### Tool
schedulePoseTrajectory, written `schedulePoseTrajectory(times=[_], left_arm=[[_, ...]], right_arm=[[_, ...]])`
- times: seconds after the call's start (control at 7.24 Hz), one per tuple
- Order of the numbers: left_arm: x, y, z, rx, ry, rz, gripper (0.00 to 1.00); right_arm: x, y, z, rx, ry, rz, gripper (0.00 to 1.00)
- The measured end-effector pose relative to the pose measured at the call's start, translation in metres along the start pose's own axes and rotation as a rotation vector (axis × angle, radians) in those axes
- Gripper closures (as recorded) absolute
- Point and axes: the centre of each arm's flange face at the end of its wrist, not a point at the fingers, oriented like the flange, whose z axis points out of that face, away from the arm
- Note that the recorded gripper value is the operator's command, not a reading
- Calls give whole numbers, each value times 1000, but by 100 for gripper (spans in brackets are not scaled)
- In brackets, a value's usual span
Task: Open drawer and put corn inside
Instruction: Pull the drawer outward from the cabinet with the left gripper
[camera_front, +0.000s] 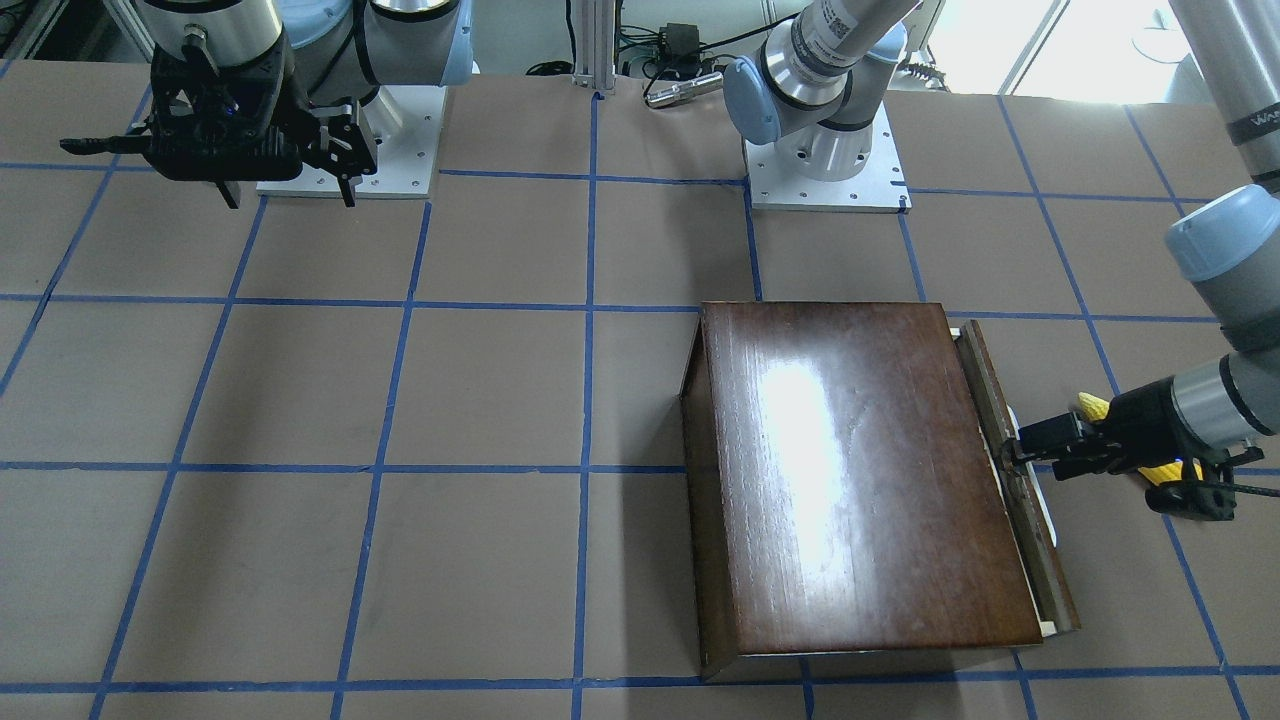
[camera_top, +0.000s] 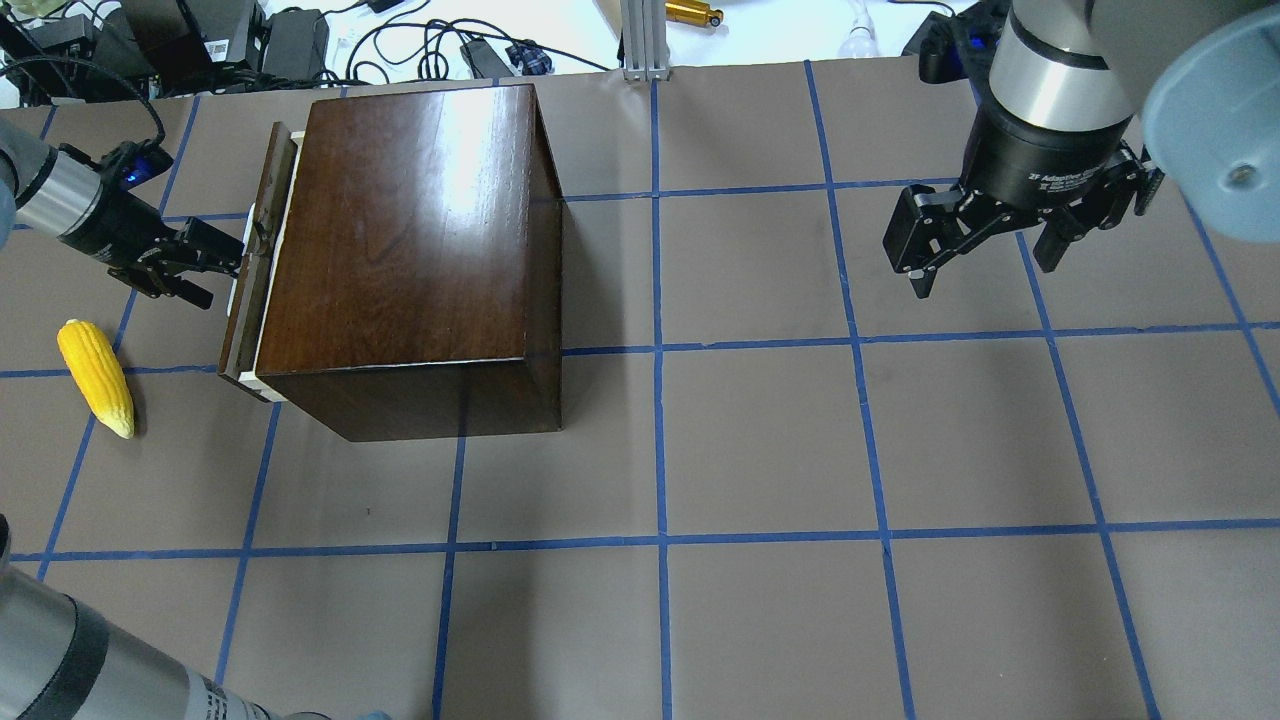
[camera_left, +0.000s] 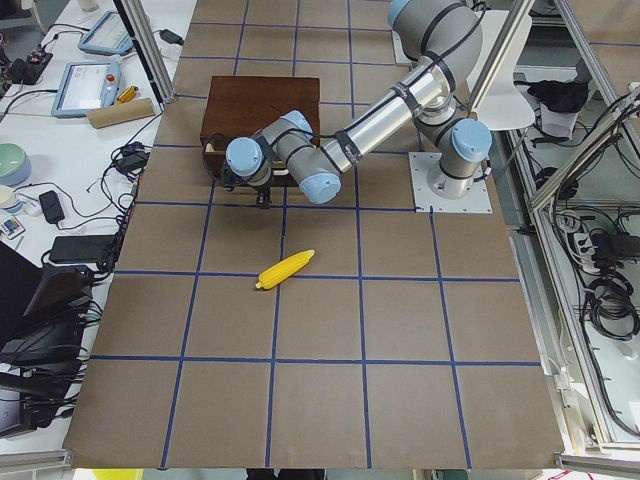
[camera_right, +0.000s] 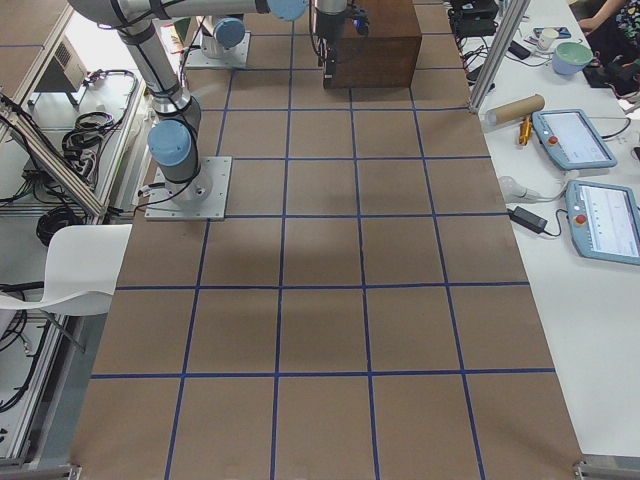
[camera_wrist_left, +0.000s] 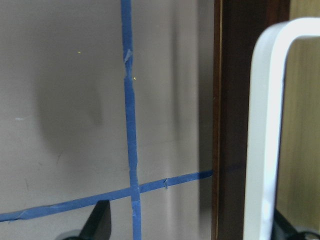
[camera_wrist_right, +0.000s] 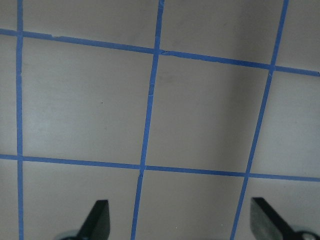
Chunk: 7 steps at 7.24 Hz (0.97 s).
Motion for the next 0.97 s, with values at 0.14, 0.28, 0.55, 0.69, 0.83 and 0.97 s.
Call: schedulePoseTrajectory(times=[0.14,0.28,0.55,0.69,0.83,0.97], left_arm=[[-4,1,-2,0,-5,-5,0],[-9,4,-4,-2,-14,-12,0],[-19,8,-8,-5,-29,-23,0],[-23,9,-10,-5,-33,-29,0],[-27,11,-11,-3,-35,-34,0],[-31,13,-14,0,-35,-41,0]], right_arm=[[0,0,0,0,0,0,0],[0,0,0,0,0,0,0],[0,0,0,0,0,0,0],[0,0,0,0,0,0,0],[0,0,0,0,0,0,0],[0,0,0,0,0,0,0]])
